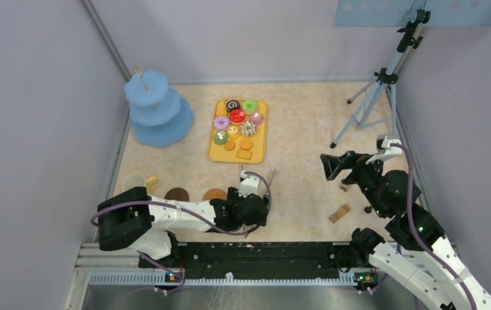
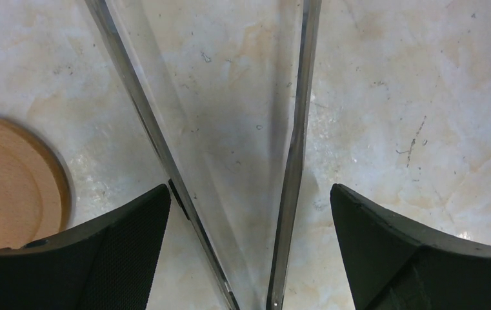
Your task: Serve the afternoon tea
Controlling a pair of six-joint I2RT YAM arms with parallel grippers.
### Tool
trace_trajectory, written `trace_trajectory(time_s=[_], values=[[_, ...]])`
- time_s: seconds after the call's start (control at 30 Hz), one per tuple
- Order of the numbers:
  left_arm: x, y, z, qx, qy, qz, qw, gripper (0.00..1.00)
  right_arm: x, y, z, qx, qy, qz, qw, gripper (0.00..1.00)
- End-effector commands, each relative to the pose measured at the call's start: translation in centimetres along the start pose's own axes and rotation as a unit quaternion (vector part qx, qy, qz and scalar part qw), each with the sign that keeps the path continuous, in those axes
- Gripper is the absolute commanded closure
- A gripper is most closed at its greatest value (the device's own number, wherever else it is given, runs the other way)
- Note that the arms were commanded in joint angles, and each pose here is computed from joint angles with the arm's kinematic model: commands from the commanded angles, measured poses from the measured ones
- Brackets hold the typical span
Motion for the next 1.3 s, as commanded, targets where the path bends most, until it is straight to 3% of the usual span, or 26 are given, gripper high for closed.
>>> trace_trajectory(time_s=[0.0, 0.13, 0.3, 0.67, 0.9, 1.07, 1.27], values=[[-1.0, 0.9, 0.9, -0.048, -0.012, 0.007, 0.999, 0.01, -0.1, 0.1, 0.0, -0.016, -0.004, 0.01, 1.0, 0.02], [-1.0, 0.6, 1.9, -0.059, -0.008, 0.029, 0.998, 0.04, -0.1, -0.1, 0.0, -0.015, -0.005, 0.011, 1.0, 0.02], [-0.7, -0.2, 3.7, -0.067, 0.014, 0.053, 0.996, 0.15, -0.1, -0.4, 0.1, -0.009, -0.003, 0.01, 1.0, 0.02], [0.3, -1.3, 5.5, -0.072, 0.052, 0.084, 0.993, 0.12, 0.0, -1.1, 0.3, -0.004, 0.003, 0.016, 1.0, 0.03], [0.6, -1.6, 5.8, -0.071, 0.064, 0.094, 0.991, 0.2, 0.2, -1.5, 0.7, 0.001, 0.005, 0.018, 1.0, 0.03], [-0.5, -0.1, 4.4, -0.082, 0.041, 0.095, 0.991, 0.23, 0.1, -1.8, 0.8, 0.005, 0.001, 0.017, 1.0, 0.03], [-3.0, 0.5, 5.1, -0.067, -0.063, 0.208, 0.974, 0.22, 0.0, -1.8, 0.9, 0.002, -0.005, 0.015, 1.0, 0.03]])
Point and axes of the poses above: each gripper's point midway between its finger pads, its own z axis out along the fingers, its own x axis along the line the jaws close on, y = z × x, the point moved 9 cm from there along -z, back along the fingers, and after that the axes turned 14 degrees about -z, right-handed, at the moved point
